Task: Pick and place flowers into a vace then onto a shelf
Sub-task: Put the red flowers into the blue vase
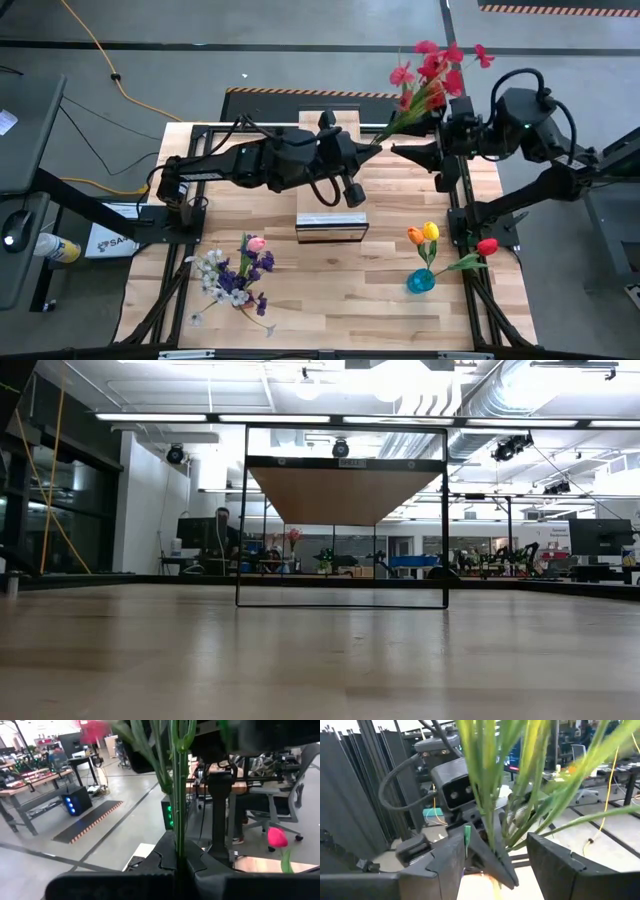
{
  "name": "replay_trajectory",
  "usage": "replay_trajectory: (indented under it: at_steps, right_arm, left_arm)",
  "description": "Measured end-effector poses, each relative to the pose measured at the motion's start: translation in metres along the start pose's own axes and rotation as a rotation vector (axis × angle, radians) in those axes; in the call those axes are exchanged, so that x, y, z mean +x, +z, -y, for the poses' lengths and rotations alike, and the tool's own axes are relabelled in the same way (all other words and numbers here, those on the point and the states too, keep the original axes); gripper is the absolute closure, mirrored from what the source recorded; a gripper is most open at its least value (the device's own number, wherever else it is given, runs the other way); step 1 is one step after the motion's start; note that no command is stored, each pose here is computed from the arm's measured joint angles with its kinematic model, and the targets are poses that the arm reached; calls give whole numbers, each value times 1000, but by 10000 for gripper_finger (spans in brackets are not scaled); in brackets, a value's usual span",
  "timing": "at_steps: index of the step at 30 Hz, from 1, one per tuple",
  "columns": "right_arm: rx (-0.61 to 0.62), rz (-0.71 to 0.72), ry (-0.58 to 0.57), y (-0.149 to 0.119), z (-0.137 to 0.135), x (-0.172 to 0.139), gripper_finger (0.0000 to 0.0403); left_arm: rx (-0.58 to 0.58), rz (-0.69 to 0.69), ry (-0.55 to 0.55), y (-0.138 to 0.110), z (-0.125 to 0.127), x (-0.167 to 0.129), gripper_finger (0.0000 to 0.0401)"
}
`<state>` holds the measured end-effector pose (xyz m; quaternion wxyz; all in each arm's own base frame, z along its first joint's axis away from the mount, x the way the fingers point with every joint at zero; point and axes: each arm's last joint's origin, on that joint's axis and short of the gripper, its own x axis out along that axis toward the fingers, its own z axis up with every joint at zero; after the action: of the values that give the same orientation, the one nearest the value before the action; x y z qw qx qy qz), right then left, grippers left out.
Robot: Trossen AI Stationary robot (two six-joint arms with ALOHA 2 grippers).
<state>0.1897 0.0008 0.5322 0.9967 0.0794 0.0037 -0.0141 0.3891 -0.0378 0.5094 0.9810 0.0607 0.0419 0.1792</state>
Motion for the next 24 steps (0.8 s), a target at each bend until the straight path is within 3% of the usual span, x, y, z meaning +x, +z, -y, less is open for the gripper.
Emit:
replay_trajectory:
  at_steps: [9, 24]
  right_arm:
    - [-1, 45, 41, 5, 0, 1, 199]
    - [-2, -3, 5, 0, 4, 2, 199]
  left_arm:
    - [-7, 6, -16, 1, 1, 0, 375]
    - [-29, 55, -42, 5, 1, 0, 375]
